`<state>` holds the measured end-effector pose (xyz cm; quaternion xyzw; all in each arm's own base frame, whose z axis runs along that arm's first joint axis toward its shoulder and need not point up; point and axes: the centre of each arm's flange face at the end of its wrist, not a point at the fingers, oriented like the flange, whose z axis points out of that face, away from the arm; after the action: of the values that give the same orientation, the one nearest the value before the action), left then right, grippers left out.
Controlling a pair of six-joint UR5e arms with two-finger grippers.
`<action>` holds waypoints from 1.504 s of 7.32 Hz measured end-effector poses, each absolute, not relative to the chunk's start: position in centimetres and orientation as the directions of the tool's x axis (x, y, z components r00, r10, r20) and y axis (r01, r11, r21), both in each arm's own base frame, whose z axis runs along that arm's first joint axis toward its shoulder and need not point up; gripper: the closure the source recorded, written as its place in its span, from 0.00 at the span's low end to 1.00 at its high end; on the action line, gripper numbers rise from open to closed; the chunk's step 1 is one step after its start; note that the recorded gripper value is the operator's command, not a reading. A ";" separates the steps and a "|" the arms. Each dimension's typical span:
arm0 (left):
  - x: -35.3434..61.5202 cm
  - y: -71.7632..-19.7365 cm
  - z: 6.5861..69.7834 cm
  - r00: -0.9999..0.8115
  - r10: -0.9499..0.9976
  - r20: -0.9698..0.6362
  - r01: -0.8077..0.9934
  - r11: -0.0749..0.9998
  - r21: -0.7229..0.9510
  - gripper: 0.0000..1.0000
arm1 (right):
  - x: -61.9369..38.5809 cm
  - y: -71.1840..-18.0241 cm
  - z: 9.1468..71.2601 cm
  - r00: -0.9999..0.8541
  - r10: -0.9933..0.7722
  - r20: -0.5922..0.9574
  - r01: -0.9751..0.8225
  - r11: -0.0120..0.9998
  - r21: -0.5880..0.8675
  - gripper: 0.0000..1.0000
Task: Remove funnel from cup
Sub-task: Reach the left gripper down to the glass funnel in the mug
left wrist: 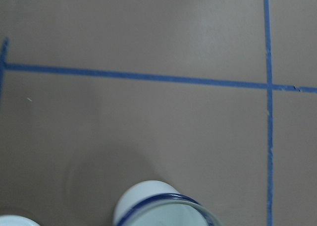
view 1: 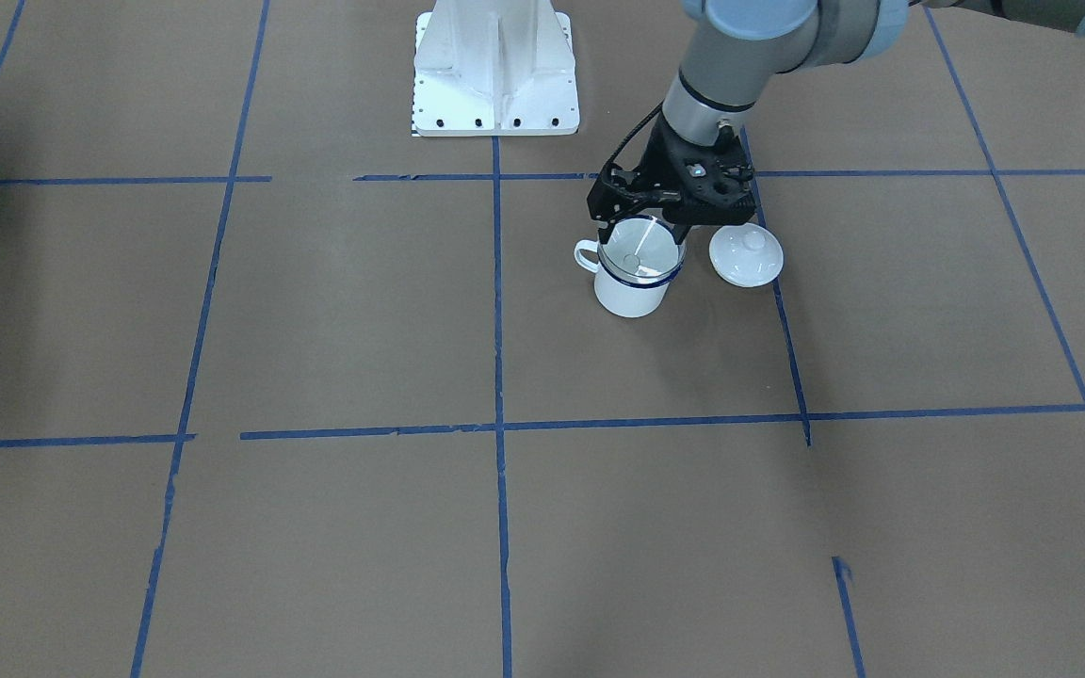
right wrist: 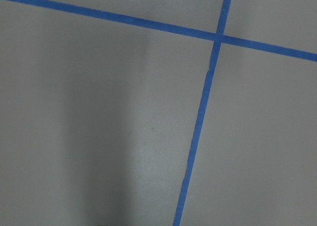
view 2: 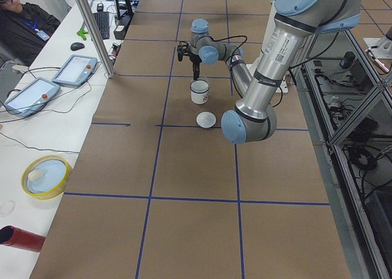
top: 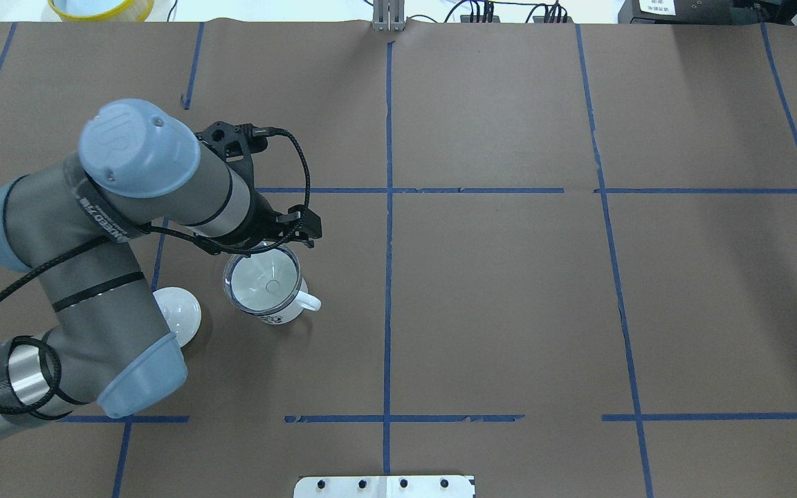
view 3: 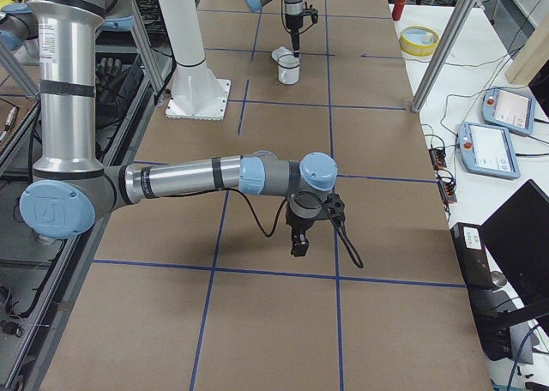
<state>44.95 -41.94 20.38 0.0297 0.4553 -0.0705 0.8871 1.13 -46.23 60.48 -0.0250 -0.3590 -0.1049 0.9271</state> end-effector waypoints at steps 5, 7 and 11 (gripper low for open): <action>48.3 -41.2 21.4 0.617 -0.103 -0.780 0.169 0.986 0.004 1.00 | 1.1 -46.2 60.5 0.720 -0.176 0.671 0.212 0.977 0.028 0.00; 48.2 -41.1 21.2 0.617 -0.101 -0.781 0.170 0.985 0.006 1.00 | 1.1 -46.2 60.5 0.720 -0.176 0.671 0.212 0.977 0.028 0.00; 44.1 -39.2 17.0 0.614 -0.099 -0.783 0.172 0.985 0.010 1.00 | 1.1 -46.2 60.5 0.720 -0.176 0.671 0.212 0.977 0.028 0.00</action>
<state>44.09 -39.19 16.97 0.0423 0.4327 -0.0757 0.8974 1.13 -46.21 60.52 -0.0254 -0.3590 -0.1047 0.9271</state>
